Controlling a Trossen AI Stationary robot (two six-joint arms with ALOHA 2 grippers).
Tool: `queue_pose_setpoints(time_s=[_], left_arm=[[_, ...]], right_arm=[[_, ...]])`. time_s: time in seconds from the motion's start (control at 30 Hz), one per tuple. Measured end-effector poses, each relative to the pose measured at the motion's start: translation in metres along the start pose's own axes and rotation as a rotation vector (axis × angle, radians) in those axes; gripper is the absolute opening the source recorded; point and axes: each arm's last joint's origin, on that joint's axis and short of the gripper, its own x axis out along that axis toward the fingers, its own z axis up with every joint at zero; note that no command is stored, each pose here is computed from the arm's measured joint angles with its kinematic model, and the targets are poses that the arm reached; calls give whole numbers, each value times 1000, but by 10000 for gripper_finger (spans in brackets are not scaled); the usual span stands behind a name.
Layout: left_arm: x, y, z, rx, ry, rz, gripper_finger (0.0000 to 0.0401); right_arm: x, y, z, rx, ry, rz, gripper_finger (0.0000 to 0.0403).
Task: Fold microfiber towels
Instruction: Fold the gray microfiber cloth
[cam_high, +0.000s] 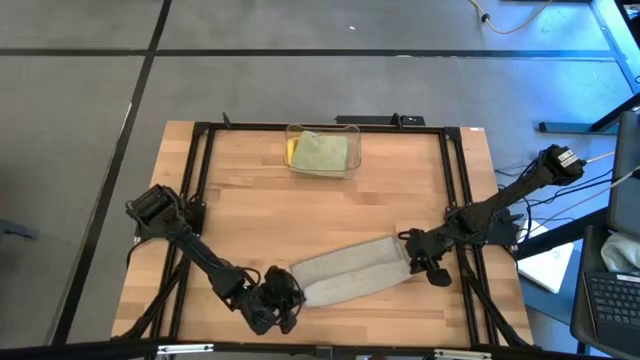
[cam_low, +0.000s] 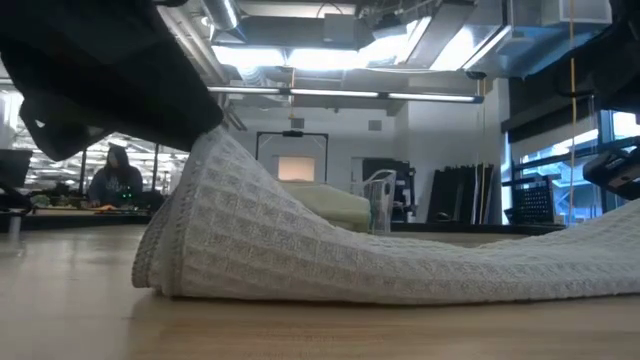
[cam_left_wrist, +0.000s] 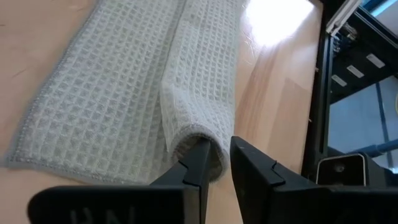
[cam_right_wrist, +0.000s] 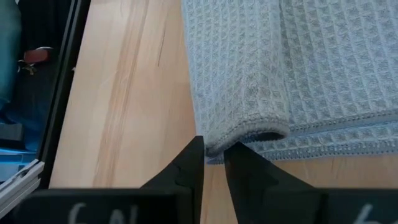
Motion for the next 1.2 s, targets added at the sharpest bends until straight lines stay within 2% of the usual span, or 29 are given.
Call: queue_pose_setpoints(time_s=[0.5,0.7,0.8,0.97,1.2], left_arm=[[0,0,1,-48,-27,9,56],[7,5,10,-54,-52,37,51],[10,7,13,-60,-57,46,51],[10,7,13,-62,-48,44,51],[9,5,10,-145,9,16,51]], right_arm=[[0,1,4,-9,-56,-9,66],[0,0,6,-11,-101,-63,65],[0,0,7,-12,-110,-76,53],[0,0,7,-13,-111,-79,9],[0,0,6,-30,-108,-81,13]])
